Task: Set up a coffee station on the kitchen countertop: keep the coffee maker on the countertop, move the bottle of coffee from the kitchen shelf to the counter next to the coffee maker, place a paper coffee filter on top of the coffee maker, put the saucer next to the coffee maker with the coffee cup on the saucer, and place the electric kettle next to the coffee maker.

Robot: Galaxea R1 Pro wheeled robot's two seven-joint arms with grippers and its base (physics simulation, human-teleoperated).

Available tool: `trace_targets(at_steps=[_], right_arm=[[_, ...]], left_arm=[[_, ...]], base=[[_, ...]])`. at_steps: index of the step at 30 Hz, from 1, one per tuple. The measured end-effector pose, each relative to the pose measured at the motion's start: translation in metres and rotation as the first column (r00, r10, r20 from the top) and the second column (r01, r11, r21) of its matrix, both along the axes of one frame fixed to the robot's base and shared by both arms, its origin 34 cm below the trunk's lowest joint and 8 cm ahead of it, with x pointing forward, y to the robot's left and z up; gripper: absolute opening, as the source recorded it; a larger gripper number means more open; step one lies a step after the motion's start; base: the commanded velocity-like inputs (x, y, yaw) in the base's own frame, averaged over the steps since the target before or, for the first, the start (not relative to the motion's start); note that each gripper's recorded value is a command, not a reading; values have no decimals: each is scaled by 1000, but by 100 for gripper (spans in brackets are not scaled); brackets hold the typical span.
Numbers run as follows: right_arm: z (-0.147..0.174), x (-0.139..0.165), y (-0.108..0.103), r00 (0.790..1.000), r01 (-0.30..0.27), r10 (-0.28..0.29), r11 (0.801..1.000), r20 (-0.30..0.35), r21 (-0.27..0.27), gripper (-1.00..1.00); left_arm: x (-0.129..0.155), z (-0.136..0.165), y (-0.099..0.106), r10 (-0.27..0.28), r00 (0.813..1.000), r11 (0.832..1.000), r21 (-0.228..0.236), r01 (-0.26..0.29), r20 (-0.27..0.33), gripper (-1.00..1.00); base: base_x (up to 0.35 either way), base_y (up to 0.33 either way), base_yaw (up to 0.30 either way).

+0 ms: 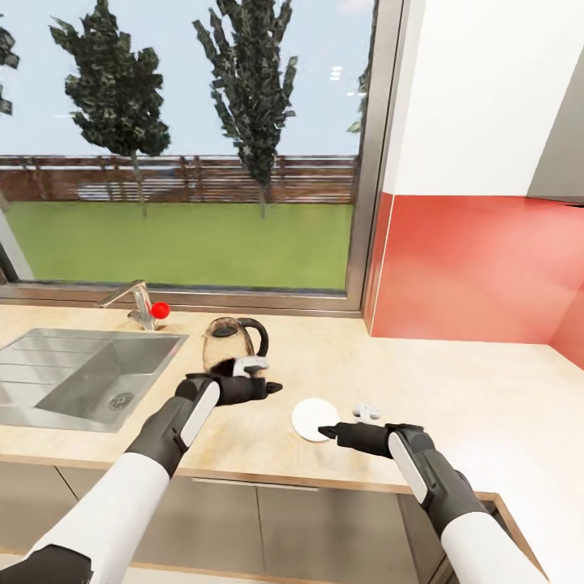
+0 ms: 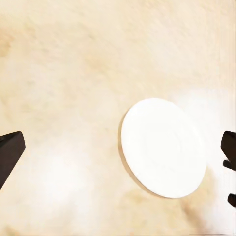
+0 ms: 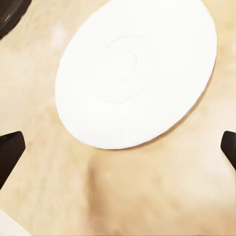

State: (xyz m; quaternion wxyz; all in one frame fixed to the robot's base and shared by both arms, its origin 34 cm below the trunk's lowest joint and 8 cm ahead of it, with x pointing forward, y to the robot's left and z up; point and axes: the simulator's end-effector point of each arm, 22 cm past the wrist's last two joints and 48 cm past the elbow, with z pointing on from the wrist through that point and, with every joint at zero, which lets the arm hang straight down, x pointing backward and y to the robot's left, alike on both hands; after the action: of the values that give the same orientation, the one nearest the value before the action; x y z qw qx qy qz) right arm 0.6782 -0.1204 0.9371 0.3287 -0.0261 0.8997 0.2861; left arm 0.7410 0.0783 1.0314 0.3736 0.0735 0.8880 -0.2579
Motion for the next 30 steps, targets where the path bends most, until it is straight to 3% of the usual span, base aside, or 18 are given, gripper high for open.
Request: trace_targets(at_steps=[6,18,30], right_arm=[[0,0,2,1000,-2,2,1000,0,4,100],[0,-1,3,1000,-3,3,1000,-1,4,100],[-1,0,2,1000,0,0,1000,-1,-2,100]], left_arm=[[-11,-11,-12,-55,998,997,-57,53,-37,100],[-15,-14,-21,-68,997,995,-72,64,-49,100],[-16,-15,-23,-70,996,995,-74,66,-51,100]], base=[[0,0,0],[2,0,0],[174,0,0]])
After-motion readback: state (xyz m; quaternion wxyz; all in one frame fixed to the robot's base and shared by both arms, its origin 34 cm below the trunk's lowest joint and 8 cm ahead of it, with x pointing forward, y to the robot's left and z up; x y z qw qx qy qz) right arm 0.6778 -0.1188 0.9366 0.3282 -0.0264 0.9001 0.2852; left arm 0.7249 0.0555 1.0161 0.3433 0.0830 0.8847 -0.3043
